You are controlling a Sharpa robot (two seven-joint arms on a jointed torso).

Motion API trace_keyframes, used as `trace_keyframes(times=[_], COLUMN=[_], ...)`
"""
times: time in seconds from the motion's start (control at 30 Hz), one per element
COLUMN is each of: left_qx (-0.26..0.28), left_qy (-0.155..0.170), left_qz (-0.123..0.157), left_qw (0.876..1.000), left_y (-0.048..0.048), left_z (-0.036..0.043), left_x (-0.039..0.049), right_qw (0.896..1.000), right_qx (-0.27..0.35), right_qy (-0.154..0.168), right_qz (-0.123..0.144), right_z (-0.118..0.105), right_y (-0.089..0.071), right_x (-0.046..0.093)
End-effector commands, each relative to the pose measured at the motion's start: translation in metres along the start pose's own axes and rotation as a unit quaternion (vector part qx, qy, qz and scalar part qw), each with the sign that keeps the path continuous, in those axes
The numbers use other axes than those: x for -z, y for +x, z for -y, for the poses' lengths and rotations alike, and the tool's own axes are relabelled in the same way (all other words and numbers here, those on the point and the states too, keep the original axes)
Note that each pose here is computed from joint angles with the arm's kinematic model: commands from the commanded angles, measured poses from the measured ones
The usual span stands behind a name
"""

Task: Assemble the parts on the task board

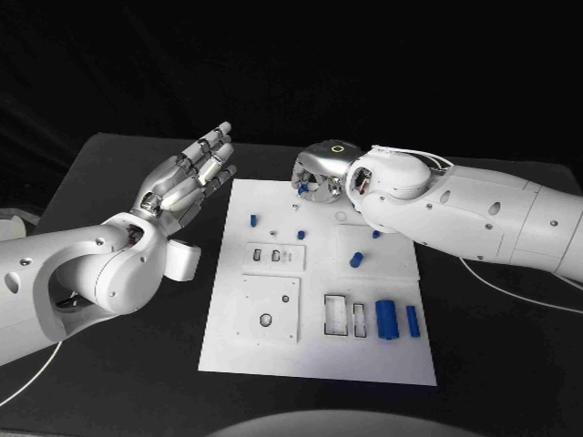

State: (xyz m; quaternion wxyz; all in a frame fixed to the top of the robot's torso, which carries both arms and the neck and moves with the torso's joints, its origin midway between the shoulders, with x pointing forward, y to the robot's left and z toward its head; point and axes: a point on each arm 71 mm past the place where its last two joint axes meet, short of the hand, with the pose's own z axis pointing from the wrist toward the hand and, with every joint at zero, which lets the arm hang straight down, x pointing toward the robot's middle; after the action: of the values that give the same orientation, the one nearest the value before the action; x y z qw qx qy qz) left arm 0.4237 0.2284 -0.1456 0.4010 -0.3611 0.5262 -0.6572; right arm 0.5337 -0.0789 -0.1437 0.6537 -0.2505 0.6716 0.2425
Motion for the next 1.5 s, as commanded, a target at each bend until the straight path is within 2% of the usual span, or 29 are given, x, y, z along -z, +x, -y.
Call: trace_keyframes(times=[0.03,0.37,0.67,1.3,1.5], left_qx=[0.009,0.010,0.012,0.017,0.018], left_qy=[0.001,-0.002,-0.005,-0.012,-0.012], left_qz=[-0.012,-0.013,-0.014,-0.013,-0.012], left_qw=[1.000,1.000,1.000,1.000,1.000], left_y=[0.0023,0.0027,0.0027,0.0014,0.0005], left_z=[0.0005,-0.0001,-0.0006,-0.0020,-0.0019], left_x=[-0.0006,-0.0009,-0.0010,-0.0014,-0.0009], right_qw=[1.000,1.000,1.000,0.999,0.999], right_qx=[-0.001,-0.004,-0.003,-0.015,-0.020], right_qy=[-0.001,0.003,0.019,0.035,0.039], right_qz=[0.004,-0.010,-0.021,-0.011,0.012], right_z=[-0.001,-0.002,-0.001,0.012,0.021], right_y=[0.000,0.005,0.009,0.010,0.008], right_x=[-0.001,-0.003,-0.004,0.004,0.014])
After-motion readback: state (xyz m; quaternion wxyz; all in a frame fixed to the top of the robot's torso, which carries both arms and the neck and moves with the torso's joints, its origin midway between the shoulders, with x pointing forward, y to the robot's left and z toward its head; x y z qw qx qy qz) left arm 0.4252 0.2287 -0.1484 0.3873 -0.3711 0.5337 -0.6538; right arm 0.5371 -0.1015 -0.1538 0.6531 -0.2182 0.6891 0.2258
